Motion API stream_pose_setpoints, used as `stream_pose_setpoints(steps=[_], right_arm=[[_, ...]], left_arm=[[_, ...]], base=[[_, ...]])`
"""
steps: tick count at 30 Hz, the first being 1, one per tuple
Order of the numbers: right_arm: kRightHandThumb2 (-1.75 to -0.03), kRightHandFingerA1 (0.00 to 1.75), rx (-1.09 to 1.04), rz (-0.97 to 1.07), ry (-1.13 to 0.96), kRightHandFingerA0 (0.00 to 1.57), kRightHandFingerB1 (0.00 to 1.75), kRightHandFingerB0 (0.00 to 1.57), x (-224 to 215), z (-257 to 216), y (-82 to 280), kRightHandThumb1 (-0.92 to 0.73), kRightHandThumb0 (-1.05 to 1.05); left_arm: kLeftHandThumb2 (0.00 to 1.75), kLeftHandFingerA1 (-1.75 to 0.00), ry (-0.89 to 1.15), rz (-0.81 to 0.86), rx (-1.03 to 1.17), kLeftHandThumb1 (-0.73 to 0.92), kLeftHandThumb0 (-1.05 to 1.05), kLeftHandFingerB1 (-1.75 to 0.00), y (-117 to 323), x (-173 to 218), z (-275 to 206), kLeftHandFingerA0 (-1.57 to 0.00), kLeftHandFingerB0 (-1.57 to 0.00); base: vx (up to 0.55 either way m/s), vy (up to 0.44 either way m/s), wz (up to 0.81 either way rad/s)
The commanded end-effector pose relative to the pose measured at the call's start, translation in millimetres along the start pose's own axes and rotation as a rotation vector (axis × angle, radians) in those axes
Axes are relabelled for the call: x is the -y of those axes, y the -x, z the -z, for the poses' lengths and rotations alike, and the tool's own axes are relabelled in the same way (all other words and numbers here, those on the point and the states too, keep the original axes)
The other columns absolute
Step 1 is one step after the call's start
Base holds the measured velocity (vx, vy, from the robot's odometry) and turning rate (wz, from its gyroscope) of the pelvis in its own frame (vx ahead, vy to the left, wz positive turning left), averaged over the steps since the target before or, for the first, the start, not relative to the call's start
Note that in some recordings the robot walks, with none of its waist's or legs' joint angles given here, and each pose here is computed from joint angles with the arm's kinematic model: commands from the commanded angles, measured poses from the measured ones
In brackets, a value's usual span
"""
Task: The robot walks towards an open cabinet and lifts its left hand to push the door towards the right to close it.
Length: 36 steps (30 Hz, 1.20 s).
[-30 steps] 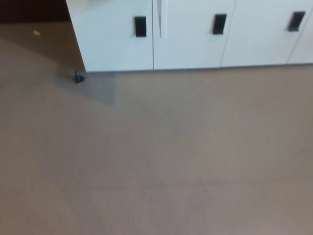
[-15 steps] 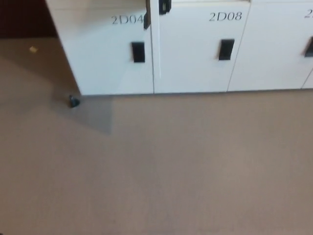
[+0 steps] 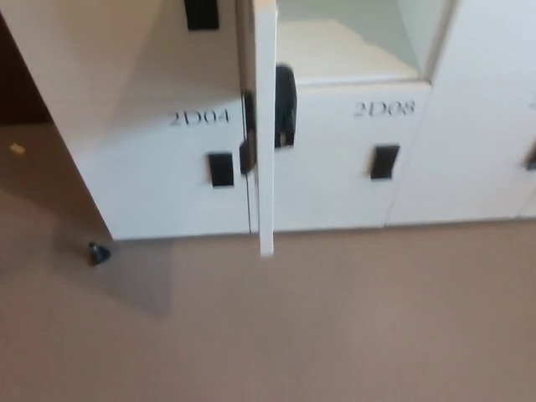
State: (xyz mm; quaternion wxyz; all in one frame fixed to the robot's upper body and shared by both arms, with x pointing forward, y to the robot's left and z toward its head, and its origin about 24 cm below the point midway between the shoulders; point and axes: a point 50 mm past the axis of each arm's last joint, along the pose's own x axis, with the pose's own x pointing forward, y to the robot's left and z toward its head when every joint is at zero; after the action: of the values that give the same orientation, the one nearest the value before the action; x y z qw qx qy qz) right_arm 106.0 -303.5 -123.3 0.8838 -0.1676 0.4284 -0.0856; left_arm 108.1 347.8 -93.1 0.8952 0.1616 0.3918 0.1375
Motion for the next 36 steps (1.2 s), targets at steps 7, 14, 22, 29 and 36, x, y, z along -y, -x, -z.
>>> stream_pose_setpoints(steps=[7,14,22,29,36], right_arm=[[-0.6,0.46,0.008,0.011,0.008,0.73,0.41,0.57,1.1,-4.2,-2.1,-0.66,-0.4],[-0.59,0.46,0.005,0.007,0.003,0.72,0.41,0.57,0.8,-4.3,-2.5,-0.65,-0.41],[-0.6,0.46,0.013,0.008,-0.002,0.73,0.41,0.56,-0.4,-7.3,-3.8,-0.67,-0.4],[-0.6,0.45,0.008,0.0,0.012,0.72,0.4,0.55,-1.4,-6.7,-3.7,-0.67,-0.41],[-0.6,0.46,0.003,-0.007,0.018,0.71,0.41,0.55,-2.4,-6.9,-4.2,-0.66,-0.41]], left_arm=[[0.6,-0.41,-0.074,-0.008,0.037,0.69,-0.22,-0.36,0.6,-5.0,-3.5,-0.59,-0.44],[0.6,-0.42,-0.086,-0.009,0.042,0.68,-0.23,-0.37,0.6,-4.9,-4.2,-0.61,-0.45],[0.6,-0.42,-0.078,-0.012,0.046,0.68,-0.23,-0.37,-2.1,-5.7,-8.6,-0.62,-0.46],[0.6,-0.42,-0.078,-0.013,0.042,0.68,-0.23,-0.37,-0.9,-6.3,-6.5,-0.62,-0.45],[0.6,-0.41,-0.083,-0.015,0.034,0.69,-0.23,-0.37,-0.2,-7.6,-4.4,-0.6,-0.45]], base=[[0.5,-0.19,0.12],[0.35,-0.129,-0.13],[0.3,0.093,-0.11],[0.11,0.05,0.04],[0.03,-0.138,0.02]])
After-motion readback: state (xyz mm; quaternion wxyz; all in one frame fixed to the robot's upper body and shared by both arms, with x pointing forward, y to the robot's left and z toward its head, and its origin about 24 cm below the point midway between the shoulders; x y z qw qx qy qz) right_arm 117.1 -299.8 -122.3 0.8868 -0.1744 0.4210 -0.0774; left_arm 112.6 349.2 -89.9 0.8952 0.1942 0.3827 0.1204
